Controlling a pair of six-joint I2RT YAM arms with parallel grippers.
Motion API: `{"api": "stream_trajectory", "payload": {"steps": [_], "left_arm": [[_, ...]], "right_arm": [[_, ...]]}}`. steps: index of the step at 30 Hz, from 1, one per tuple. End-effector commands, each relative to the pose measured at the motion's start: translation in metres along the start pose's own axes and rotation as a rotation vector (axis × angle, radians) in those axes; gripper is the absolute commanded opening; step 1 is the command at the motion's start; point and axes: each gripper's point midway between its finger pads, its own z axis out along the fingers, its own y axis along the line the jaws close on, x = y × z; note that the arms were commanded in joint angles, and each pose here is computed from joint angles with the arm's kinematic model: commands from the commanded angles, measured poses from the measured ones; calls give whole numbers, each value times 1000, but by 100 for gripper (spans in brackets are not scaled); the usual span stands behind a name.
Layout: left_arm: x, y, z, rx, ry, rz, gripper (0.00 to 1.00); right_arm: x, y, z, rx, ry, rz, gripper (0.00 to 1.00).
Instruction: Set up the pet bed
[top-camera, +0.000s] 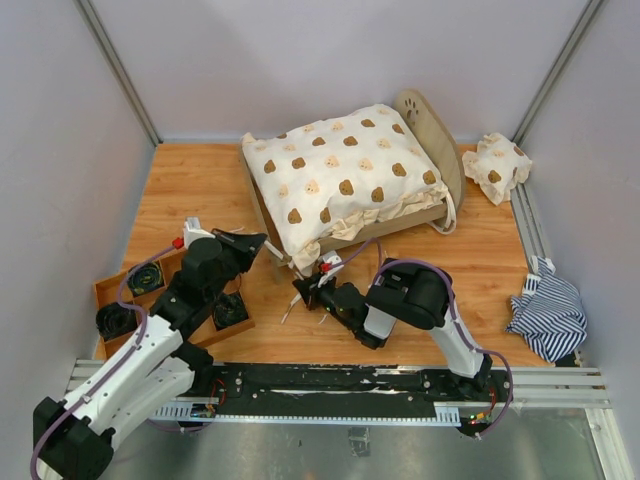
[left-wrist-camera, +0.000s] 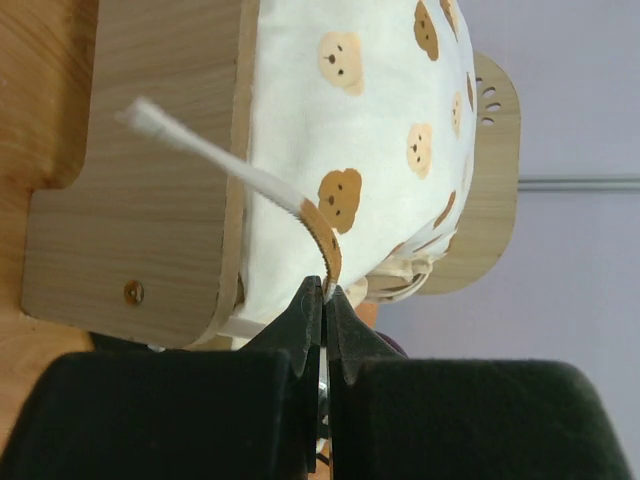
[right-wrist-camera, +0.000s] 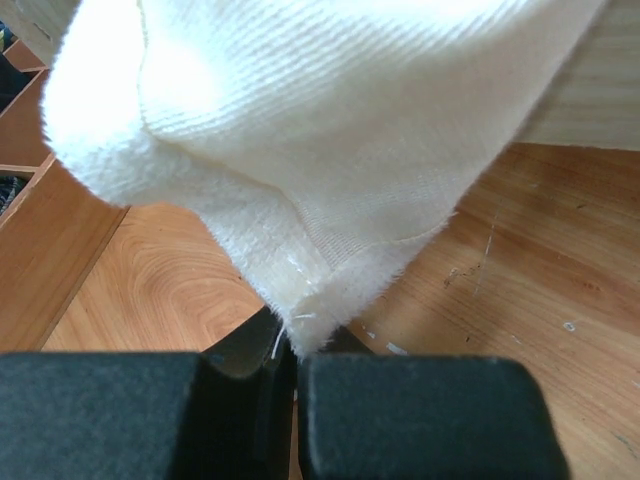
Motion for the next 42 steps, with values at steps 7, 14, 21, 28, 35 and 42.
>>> {"api": "stream_trajectory", "payload": {"steps": [7,14,21,28,35,42], "left_arm": [[-44,-88,3,268,-217,183,0],[-42,-89,6,241,-199,198,0],[-35,-17,-3,47,-172,178,40],[-47,26,-7,-91,-223,358,59],[-60,27,-16,-152,-244,504,60],[-70,28,-32,-186,-263,515,43]], "right_arm": [[29,-48,-6,135,66,39,0],[14,-34,-8,66,65,-10,0],[-25,-33,-42,59,19,-80,38],[-57,-30,-56,79,37,-149,51],[-84,-23,-47,115,84,-189,56],[-86,-14,-24,110,121,-182,57]]}}
